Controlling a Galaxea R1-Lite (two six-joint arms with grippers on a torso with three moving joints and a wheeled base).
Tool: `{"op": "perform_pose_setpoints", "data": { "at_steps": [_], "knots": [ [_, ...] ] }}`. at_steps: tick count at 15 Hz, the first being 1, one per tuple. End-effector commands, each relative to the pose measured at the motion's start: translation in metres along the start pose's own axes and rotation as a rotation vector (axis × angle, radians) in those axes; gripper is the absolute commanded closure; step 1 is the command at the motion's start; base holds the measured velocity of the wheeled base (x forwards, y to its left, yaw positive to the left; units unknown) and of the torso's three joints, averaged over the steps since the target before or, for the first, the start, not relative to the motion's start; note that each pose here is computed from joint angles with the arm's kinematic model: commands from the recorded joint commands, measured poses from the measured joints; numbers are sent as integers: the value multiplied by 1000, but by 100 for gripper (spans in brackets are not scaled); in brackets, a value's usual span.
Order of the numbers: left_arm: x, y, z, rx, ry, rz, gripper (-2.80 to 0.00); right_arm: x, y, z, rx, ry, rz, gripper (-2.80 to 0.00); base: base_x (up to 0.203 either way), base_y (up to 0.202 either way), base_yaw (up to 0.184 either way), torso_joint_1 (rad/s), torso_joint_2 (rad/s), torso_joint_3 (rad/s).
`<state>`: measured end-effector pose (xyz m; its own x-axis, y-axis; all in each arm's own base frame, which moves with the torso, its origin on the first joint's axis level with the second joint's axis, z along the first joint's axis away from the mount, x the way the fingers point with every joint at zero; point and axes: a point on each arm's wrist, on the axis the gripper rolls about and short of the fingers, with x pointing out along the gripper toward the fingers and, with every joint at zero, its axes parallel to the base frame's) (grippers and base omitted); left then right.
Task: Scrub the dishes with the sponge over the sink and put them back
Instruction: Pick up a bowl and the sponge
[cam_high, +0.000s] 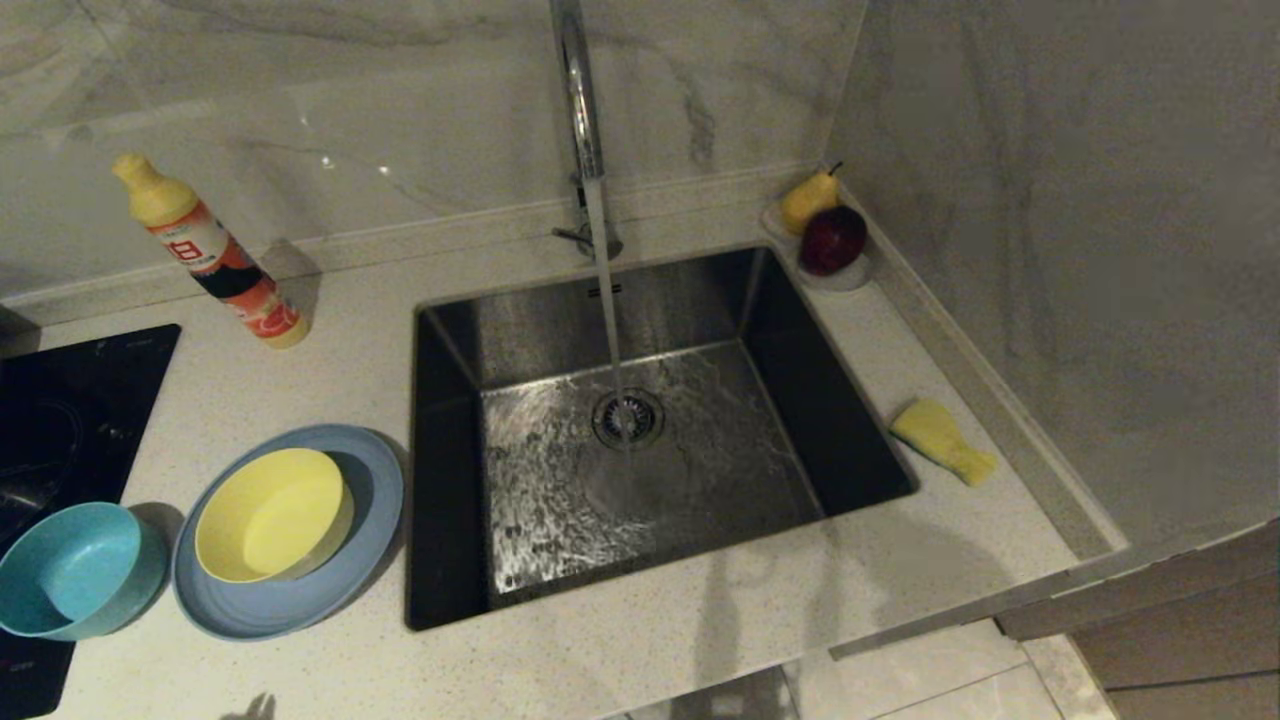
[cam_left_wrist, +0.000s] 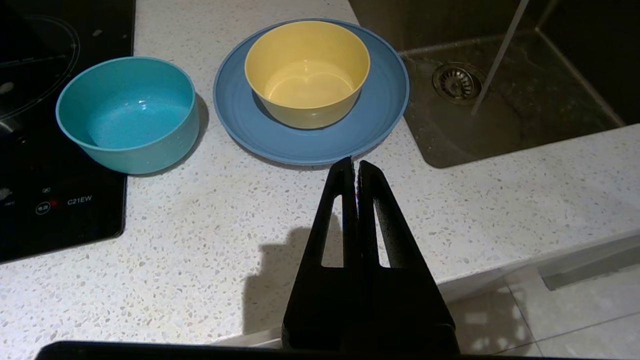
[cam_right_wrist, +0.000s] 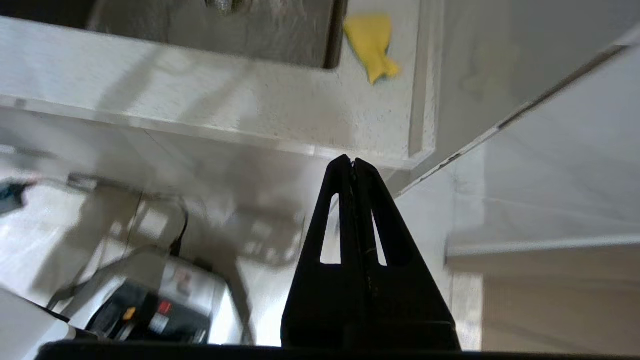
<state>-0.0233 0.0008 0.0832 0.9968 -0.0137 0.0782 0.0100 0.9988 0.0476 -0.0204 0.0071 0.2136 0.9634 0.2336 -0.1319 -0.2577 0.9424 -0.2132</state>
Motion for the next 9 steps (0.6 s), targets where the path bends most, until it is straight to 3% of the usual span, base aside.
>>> {"op": "perform_pose_setpoints", "data": {
  "at_steps": [1, 9],
  "knots": [
    [2, 0, -9, 1, 29, 0, 0, 50, -18, 12, 53, 176, 36, 0, 0, 0, 0, 0, 0, 0],
    [2, 0, -9, 1, 30, 0, 0, 136, -50, 29, 79, 336, -10, 0, 0, 0, 0, 0, 0, 0]
  ]
}}
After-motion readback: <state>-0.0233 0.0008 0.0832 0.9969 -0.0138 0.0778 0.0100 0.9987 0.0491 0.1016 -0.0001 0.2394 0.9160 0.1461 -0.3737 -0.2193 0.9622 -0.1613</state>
